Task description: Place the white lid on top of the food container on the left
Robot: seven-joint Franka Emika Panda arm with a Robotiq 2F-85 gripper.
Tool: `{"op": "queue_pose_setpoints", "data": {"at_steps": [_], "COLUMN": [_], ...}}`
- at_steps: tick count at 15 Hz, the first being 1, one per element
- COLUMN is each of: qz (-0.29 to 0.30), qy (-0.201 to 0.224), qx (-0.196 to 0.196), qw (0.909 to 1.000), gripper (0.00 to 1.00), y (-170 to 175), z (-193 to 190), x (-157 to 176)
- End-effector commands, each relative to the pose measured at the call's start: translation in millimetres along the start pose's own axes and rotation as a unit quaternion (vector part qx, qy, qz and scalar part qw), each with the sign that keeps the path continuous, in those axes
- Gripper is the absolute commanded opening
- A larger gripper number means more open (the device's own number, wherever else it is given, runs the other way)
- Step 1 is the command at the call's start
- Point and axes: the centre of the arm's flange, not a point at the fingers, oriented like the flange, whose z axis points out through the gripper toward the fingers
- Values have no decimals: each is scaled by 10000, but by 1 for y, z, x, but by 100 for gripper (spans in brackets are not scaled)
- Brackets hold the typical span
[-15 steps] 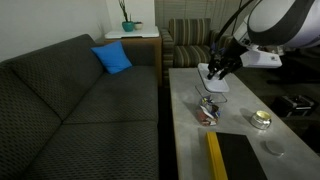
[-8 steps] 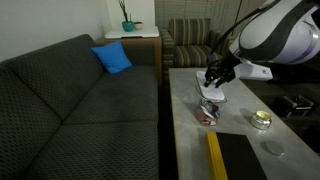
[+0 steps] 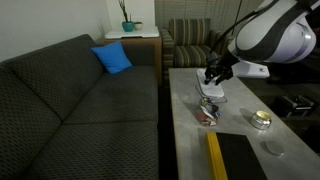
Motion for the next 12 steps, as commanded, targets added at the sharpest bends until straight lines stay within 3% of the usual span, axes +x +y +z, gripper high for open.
{"op": "queue_pose_setpoints", "data": {"at_steps": [1, 7, 12], "qz": [31, -56, -171], "qy": [-363, -935, -1134], "qx": [-321, -480, -575], "qw": [9988, 9945, 9917], "gripper": [29, 29, 29], "y": [-1, -5, -12], "z": [-3, 6, 7], "x": [9, 10, 13]}}
